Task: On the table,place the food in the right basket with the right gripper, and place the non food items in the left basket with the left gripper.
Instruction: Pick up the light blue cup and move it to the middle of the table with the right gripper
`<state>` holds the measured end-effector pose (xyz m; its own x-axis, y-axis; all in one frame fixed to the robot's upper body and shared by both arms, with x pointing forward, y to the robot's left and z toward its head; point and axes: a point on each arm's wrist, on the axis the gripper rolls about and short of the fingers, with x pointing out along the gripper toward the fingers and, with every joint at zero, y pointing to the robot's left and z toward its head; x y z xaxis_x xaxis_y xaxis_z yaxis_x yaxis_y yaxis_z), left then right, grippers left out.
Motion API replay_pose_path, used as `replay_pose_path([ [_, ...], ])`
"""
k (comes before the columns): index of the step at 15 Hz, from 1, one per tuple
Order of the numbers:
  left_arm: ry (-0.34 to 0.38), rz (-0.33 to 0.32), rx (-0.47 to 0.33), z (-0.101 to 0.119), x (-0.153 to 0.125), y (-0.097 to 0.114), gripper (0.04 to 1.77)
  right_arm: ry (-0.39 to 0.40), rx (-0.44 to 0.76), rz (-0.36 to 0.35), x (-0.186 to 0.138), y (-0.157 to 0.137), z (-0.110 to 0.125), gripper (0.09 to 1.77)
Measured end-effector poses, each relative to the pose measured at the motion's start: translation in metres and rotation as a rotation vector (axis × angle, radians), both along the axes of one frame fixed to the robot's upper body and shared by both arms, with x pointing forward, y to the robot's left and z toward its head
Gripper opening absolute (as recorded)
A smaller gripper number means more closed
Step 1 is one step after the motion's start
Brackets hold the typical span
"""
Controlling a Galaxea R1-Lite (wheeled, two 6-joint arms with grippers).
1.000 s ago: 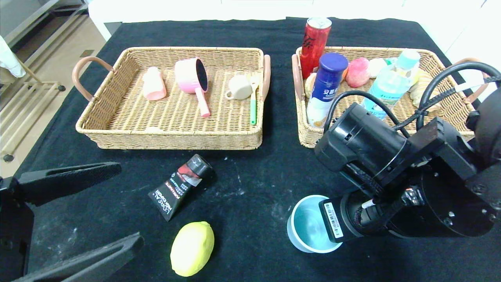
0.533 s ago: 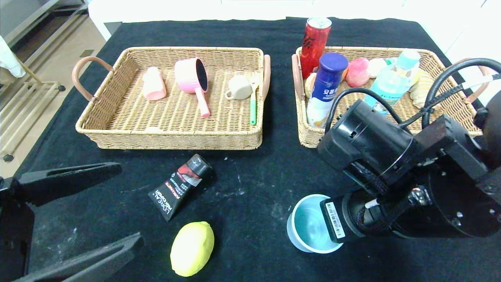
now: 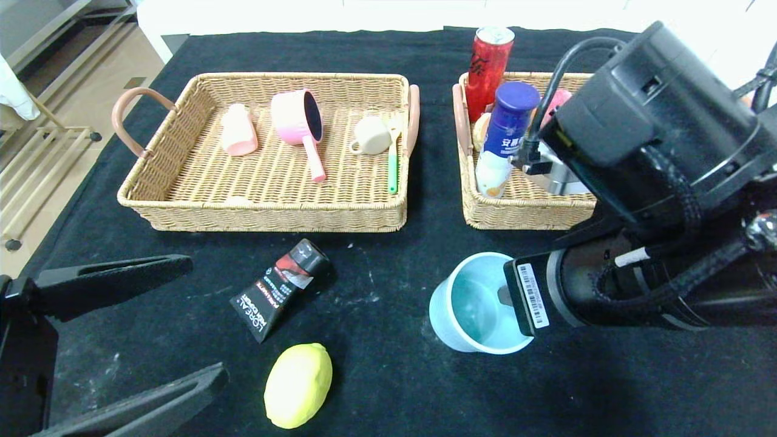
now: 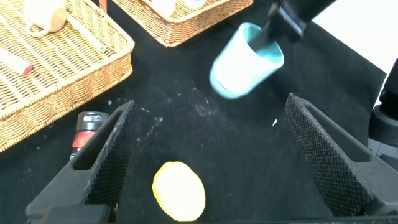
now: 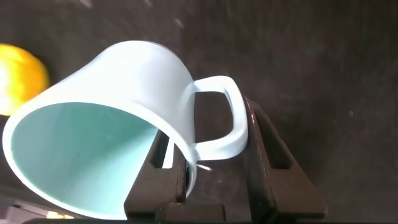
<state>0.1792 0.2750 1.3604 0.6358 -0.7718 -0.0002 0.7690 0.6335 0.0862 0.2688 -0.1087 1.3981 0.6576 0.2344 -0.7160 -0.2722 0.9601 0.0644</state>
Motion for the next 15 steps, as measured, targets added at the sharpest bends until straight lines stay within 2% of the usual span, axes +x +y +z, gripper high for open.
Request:
replay_pose_path([
  [6, -0.005, 0.001, -0.003, 0.001, 0.000, 0.000, 1.72, -0.045, 0.016, 0.006, 0.007, 0.021, 0.015, 0.60],
  [10, -0.007, 0.001, -0.004, 0.001, -0.001, 0.000, 1.72, -0.043, -0.015, 0.031, 0.016, 0.039, 0.005, 0.60],
  [15, -0.004, 0.001, -0.003, 0.001, -0.001, 0.000, 1.72, -0.090, 0.029, 0.041, 0.025, 0.052, 0.002, 0.60],
])
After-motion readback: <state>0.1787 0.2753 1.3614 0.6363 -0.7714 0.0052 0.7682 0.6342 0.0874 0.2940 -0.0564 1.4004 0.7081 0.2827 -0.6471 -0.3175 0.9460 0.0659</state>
